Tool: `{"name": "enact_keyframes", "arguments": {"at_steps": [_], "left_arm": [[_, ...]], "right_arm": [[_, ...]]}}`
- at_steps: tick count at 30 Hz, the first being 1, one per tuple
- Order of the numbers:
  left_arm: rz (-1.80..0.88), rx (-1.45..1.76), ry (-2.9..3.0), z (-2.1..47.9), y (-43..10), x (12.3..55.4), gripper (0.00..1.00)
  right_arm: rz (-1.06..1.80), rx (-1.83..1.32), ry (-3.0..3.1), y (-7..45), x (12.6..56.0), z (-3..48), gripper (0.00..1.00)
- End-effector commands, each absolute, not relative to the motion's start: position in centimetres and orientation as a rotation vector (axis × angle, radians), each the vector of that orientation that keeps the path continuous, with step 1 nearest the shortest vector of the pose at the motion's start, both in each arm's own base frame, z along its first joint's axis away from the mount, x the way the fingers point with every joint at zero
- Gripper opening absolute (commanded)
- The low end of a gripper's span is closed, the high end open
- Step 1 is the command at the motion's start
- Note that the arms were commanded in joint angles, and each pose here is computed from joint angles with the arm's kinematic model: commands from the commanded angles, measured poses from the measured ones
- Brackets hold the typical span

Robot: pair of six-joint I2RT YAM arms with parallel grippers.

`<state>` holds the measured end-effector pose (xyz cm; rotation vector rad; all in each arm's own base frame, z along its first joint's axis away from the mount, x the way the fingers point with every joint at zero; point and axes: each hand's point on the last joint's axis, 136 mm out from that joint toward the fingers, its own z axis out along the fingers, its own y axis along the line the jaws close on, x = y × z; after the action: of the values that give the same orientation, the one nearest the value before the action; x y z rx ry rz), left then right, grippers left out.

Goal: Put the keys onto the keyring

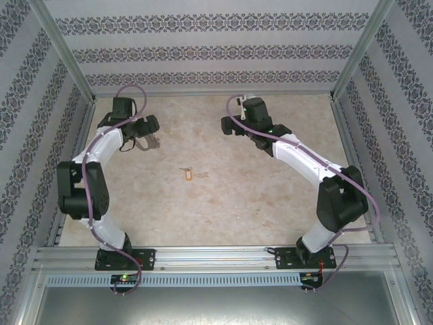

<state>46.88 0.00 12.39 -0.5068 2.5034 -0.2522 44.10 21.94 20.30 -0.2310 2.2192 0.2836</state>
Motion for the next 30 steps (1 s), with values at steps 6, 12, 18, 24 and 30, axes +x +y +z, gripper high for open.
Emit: {"name": "enact_keyframes", "arguments": {"at_steps": [6,12,18,24,30], "left_arm": [[-0.11,-0.612,2.711,7.4,0.1,47.2,0.89],[-0.074,-0.606,2.765,5.4,-0.3,48.7,0.74],[-0.045,-0.624,2.792,4.1,-0.3,49.2,0.64],[-0.055,-0.619,2.838,2.7,-0.9,48.7,0.58],[-0.083,-0.618,2.855,2.1,-1.4,47.3,0.49]], "right_arm": [[0.282,-0.275,2.282,22.9,44.3,20.0,0.98],[0.257,-0.31,2.276,22.2,44.4,20.6,0.98],[0.265,-0.286,2.29,20.8,44.1,20.5,0.98],[0.275,-0.26,2.302,19.8,44.1,20.1,0.98],[0.275,-0.252,2.313,19.3,44.1,19.9,0.98]]}}
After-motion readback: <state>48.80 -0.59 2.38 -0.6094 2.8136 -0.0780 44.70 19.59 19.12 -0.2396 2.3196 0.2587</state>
